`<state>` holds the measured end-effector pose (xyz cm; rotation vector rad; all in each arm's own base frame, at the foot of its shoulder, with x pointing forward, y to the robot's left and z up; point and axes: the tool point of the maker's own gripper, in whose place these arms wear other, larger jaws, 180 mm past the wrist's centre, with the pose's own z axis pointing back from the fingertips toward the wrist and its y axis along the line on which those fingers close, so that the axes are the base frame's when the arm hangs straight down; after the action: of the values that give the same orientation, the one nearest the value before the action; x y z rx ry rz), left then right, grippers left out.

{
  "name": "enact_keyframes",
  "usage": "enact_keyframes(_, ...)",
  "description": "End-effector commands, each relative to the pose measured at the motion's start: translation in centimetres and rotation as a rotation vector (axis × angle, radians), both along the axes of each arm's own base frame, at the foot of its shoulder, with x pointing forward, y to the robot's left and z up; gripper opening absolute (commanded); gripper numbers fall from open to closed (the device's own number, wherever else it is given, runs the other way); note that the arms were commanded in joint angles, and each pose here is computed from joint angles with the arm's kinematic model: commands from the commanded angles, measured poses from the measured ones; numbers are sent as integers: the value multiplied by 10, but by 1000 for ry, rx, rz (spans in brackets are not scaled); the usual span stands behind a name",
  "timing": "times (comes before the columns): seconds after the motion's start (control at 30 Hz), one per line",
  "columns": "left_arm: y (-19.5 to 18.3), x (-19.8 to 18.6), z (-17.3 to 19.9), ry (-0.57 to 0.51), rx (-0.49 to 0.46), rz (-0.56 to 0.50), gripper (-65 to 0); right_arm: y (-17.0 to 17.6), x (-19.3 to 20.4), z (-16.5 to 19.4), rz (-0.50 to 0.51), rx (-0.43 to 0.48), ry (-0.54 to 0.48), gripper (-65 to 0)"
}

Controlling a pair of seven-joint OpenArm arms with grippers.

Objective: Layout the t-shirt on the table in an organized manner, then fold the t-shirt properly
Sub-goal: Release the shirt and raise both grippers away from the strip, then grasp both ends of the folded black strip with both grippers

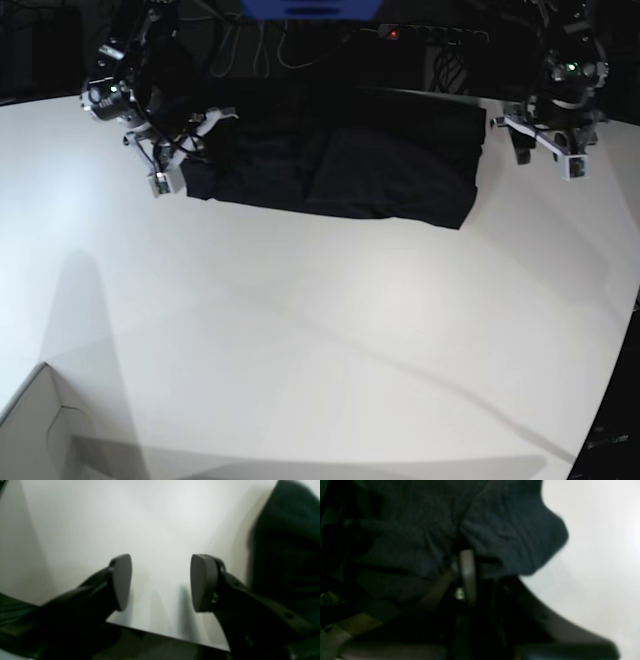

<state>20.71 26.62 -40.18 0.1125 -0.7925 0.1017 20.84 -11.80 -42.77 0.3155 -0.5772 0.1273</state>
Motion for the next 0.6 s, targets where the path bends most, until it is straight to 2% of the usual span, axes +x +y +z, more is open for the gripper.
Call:
enact_keyframes(0.0,-5,9,9,-46,-4,-19,-304,2,4,4,3,3,-16,-650)
enact_keyframes(0.3,-75,18,-8,-15,-91,-184,-439,-4,32,20,3,-13,-82,-650)
enact_keyframes(0.43,-105,24,-22,12,-137,-250,-530,-13,48,29,6,-36,-123,-650)
enact_keyframes(0.57,-130,29,-31,27,-176,-291,-556,-26,64,41,13,-72,-163,-650)
